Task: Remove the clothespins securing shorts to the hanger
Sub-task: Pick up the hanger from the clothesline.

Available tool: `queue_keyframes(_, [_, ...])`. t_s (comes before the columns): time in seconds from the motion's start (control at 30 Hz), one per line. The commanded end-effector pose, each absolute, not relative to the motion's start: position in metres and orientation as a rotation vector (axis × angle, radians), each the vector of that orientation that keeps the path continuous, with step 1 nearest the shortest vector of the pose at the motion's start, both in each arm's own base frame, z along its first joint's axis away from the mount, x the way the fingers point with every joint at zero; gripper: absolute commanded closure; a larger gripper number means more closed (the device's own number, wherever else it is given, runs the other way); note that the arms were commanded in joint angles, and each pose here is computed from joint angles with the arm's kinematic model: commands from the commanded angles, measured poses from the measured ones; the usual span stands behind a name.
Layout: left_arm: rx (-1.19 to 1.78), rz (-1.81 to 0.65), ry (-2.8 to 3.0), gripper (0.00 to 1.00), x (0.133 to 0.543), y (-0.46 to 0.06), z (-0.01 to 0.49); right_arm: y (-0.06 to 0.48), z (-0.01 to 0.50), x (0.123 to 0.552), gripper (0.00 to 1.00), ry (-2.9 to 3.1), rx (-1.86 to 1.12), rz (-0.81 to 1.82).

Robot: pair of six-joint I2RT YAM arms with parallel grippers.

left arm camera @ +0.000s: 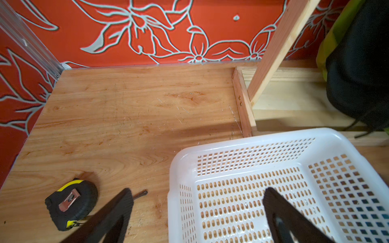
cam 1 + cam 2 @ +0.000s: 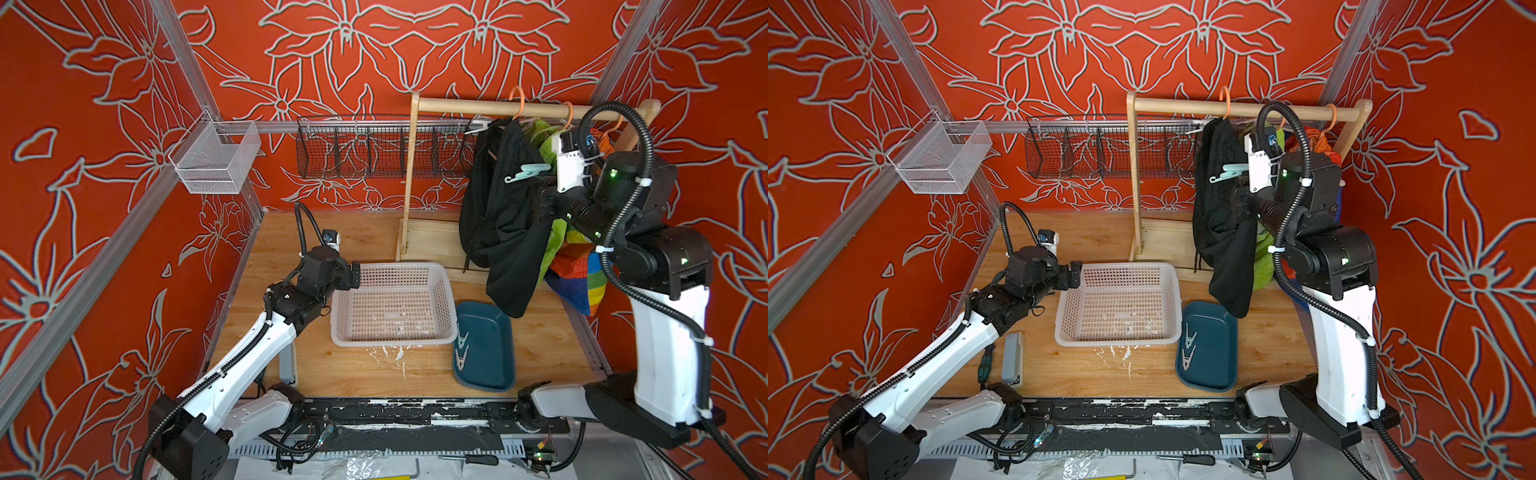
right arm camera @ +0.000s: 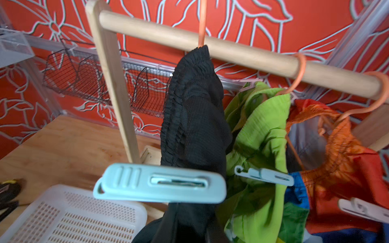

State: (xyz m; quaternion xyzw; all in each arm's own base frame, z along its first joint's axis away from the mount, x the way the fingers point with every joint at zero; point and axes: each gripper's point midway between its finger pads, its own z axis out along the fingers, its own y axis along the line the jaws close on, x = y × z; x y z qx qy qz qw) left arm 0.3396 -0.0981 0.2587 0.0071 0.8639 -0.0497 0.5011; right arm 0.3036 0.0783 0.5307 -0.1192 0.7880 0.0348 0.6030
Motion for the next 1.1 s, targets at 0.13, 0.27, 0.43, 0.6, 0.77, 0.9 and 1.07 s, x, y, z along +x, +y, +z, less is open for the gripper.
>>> queue_keyframes(0.13, [-0.042,-0.146,2.082,0.03,0.334,-0.083,0.287,0.141,0.536,0.261,1.00,1.797,-0.574,0.468])
queue_keyframes(0.27, [-0.109,-0.188,2.072,0.03,0.332,-0.063,0.302,0.166,0.550,0.241,1.00,1.739,-0.677,0.657])
queue_keyframes(0.43, [-0.220,-0.191,1.992,0.03,0.318,-0.029,0.325,0.185,0.579,0.229,1.00,1.637,-0.733,0.827])
queue_keyframes(0.6, [-0.361,-0.089,1.963,0.03,0.302,0.011,0.335,0.197,0.621,0.217,1.00,1.489,-0.747,0.971])
queue_keyframes(0.77, [-0.420,-0.065,1.934,0.03,0.291,0.029,0.340,0.204,0.624,0.221,1.00,1.470,-0.760,1.034])
queue_keyframes(0.9, [-0.434,-0.060,1.930,0.03,0.288,0.032,0.337,0.212,0.600,0.237,1.00,1.507,-0.778,1.053])
queue_keyframes(1.07, [-0.441,-0.065,1.942,0.03,0.289,0.033,0.330,0.223,0.551,0.262,1.00,1.515,-0.805,1.050])
